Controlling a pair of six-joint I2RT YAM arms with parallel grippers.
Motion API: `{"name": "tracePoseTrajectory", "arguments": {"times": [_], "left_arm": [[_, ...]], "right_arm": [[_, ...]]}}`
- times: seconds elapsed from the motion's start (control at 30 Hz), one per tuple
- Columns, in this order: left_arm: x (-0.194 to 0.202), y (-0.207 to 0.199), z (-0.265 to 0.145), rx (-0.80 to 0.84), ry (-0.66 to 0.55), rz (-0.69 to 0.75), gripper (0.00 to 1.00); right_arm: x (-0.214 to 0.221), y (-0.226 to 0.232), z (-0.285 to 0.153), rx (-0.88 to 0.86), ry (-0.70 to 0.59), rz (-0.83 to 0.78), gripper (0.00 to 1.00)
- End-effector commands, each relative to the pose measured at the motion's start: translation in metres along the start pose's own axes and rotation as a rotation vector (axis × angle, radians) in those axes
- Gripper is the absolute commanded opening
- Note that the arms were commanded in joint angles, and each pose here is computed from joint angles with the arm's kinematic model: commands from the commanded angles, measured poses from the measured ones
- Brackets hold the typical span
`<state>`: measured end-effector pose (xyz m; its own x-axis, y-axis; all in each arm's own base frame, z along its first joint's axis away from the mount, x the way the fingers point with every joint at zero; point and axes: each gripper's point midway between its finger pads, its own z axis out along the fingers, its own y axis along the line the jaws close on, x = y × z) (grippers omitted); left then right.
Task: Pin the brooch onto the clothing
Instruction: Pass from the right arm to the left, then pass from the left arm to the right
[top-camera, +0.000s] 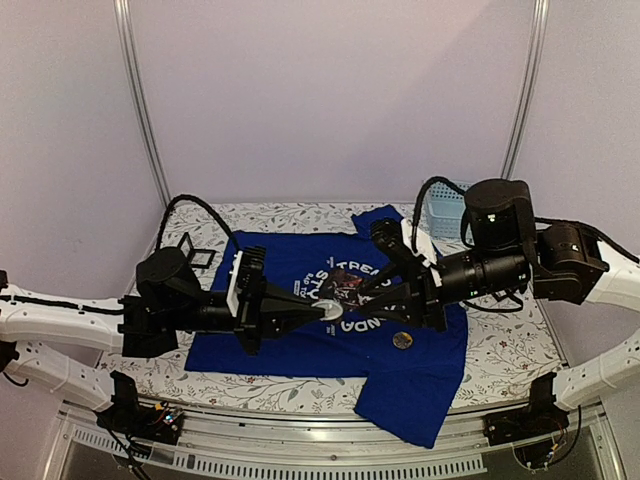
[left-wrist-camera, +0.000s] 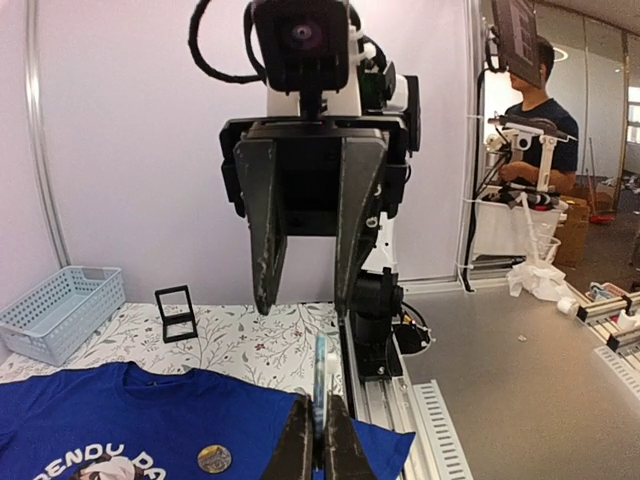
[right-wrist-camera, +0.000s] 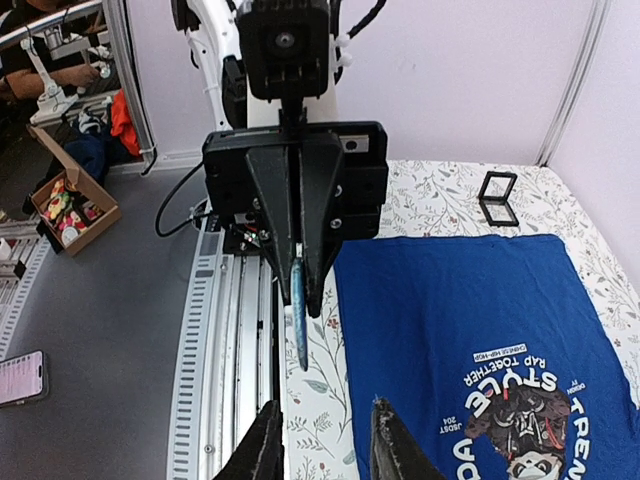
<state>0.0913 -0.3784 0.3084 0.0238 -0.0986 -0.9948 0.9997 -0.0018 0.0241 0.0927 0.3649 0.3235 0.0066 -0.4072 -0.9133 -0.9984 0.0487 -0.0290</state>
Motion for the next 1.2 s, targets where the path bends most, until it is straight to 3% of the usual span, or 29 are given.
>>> {"name": "tracePoseTrajectory", "arguments": {"times": [0.0, 0.2, 0.33, 0.43, 0.77, 0.93, 0.97, 1.03, 1.1, 1.17], "left_arm": [[-0.036, 0.004, -0.008, -0.044, -0.156, 0.035, 0.0], [-0.043, 0.007, -0.012, -0.074, -0.204, 0.026, 0.0], [-0.045, 0.006, -0.012, -0.066, -0.216, 0.025, 0.0], [-0.042, 0.005, -0.011, -0.06, -0.211, 0.025, 0.0], [-0.041, 0.003, -0.014, -0.057, -0.205, 0.032, 0.0], [-0.039, 0.001, -0.016, -0.05, -0.199, 0.024, 0.0], [-0.04, 0.003, -0.017, -0.062, -0.194, 0.022, 0.07], [-0.04, 0.007, -0.02, -0.095, -0.169, 0.028, 0.32], [-0.04, 0.013, -0.023, -0.133, -0.143, 0.035, 0.37], [-0.039, 0.016, -0.025, -0.158, -0.12, 0.038, 0.29]], "right_arm": [[-0.045, -0.005, -0.013, 0.041, -0.241, 0.009, 0.29], [-0.064, -0.001, -0.009, -0.005, -0.408, 0.051, 0.43], [-0.063, -0.004, 0.001, -0.005, -0.419, 0.057, 0.42], [-0.063, 0.0, 0.01, -0.045, -0.407, 0.053, 0.37], [-0.058, 0.0, 0.021, -0.06, -0.387, 0.057, 0.01], [-0.056, 0.0, 0.022, -0.056, -0.372, 0.063, 0.0], [-0.053, 0.0, 0.023, -0.054, -0.354, 0.068, 0.0], [-0.049, 0.0, 0.021, -0.053, -0.329, 0.062, 0.0], [-0.047, 0.002, 0.018, -0.05, -0.311, 0.048, 0.0], [-0.049, 0.002, 0.013, -0.044, -0.314, 0.036, 0.0]]}}
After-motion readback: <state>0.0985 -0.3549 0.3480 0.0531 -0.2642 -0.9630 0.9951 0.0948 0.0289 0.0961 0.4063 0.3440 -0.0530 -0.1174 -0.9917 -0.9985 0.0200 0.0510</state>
